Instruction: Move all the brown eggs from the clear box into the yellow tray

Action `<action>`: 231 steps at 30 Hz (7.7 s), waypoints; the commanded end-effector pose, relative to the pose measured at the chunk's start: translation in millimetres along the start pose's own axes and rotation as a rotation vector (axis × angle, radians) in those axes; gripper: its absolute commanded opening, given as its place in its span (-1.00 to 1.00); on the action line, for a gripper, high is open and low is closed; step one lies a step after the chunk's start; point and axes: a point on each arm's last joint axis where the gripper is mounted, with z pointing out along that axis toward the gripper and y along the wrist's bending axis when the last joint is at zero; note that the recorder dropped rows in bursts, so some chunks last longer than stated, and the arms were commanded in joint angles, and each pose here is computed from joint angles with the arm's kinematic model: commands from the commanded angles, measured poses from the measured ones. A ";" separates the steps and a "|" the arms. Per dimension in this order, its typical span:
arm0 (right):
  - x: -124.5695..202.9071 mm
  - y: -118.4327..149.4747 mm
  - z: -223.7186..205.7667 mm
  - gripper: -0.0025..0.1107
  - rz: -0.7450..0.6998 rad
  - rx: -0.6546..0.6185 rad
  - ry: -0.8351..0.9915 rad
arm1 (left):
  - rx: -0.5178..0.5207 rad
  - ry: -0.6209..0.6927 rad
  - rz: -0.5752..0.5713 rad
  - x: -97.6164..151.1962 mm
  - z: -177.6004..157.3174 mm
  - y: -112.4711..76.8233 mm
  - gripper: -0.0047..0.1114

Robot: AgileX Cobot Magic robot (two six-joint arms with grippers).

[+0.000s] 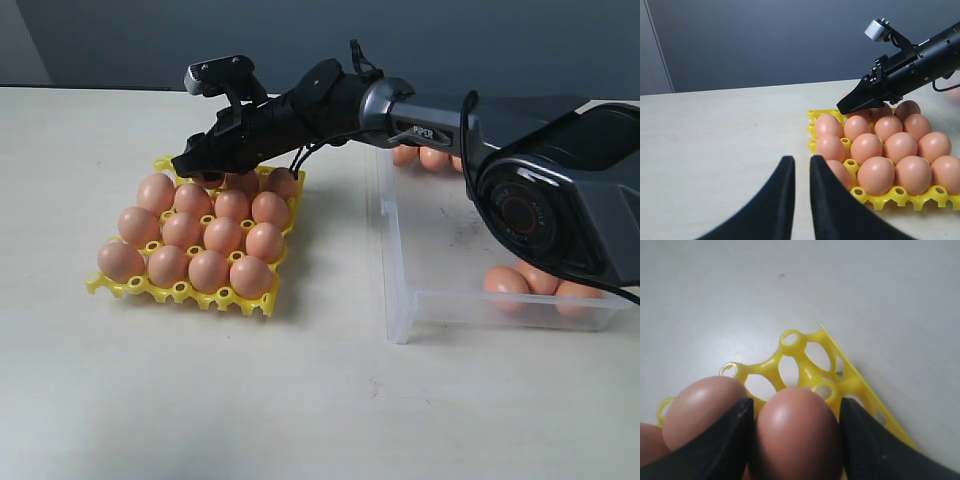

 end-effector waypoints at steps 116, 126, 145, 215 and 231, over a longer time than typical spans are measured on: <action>-16.1 129.1 -500.9 -0.88 0.002 1.135 -0.019 | 0.002 0.005 0.001 1.4 0.9 -0.1 -0.71; 68.4 101.4 -439.0 -0.97 0.195 1.121 0.003 | 0.002 0.005 0.001 1.4 0.9 -0.1 -0.71; -1.3 124.8 -497.8 -0.97 0.113 0.931 0.057 | 0.002 0.005 0.001 1.4 0.9 -0.1 -0.71; -59.3 48.5 -67.4 -0.37 -0.251 0.128 0.316 | 0.002 0.005 0.001 1.4 0.9 -0.1 -0.71; -40.2 39.7 -16.9 0.01 -0.128 0.075 0.240 | 0.002 0.005 0.001 1.4 0.9 -0.1 -0.71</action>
